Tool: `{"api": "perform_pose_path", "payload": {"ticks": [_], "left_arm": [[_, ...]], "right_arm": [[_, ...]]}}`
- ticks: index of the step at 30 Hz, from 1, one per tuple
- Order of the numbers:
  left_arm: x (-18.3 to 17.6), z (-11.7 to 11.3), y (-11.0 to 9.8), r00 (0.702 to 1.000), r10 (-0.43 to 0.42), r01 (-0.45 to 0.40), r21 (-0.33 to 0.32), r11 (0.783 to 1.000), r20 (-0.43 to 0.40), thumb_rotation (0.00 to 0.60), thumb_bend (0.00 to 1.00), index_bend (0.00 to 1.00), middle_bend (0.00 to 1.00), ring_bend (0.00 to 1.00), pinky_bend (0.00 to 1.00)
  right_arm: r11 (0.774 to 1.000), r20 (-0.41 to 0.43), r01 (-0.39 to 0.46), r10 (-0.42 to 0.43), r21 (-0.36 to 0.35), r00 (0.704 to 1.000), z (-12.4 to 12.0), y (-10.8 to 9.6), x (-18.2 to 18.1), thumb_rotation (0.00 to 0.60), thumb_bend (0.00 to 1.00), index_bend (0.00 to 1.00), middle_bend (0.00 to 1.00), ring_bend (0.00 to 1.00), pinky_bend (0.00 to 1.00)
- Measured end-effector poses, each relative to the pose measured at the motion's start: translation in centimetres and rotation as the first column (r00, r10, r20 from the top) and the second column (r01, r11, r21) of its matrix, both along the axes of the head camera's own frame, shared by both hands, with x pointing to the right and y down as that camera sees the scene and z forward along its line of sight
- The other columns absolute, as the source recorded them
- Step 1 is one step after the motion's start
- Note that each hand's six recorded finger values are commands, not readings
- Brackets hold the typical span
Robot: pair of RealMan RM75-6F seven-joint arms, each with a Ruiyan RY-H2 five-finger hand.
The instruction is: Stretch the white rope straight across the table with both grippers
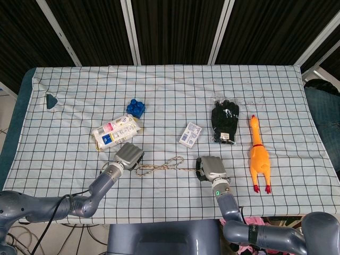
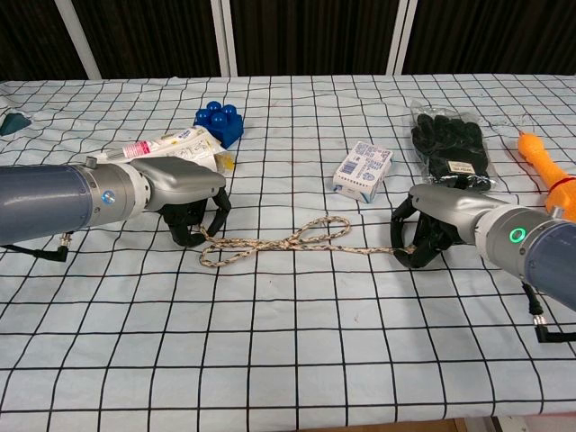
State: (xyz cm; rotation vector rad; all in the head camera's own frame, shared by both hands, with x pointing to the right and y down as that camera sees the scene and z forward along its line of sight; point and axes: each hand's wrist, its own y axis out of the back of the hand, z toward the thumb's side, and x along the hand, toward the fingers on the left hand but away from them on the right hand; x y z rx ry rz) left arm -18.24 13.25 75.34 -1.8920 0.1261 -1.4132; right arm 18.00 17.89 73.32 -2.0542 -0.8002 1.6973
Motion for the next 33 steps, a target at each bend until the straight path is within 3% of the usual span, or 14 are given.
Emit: {"api": "perform_pose_path", "payload": {"ticks": [33], "left_arm": [[0.5, -0.46, 0.02, 1.0, 0.01, -0.01, 0.016, 1.0, -0.003, 0.6, 0.49, 0.65, 0.97, 0.92, 0.82]], "right_arm": [[1.0, 0.006, -0.008, 0.008, 0.007, 1.0, -0.4, -0.26, 0.16, 0.6, 0.51, 0.59, 1.0, 1.0, 1.0]]}}
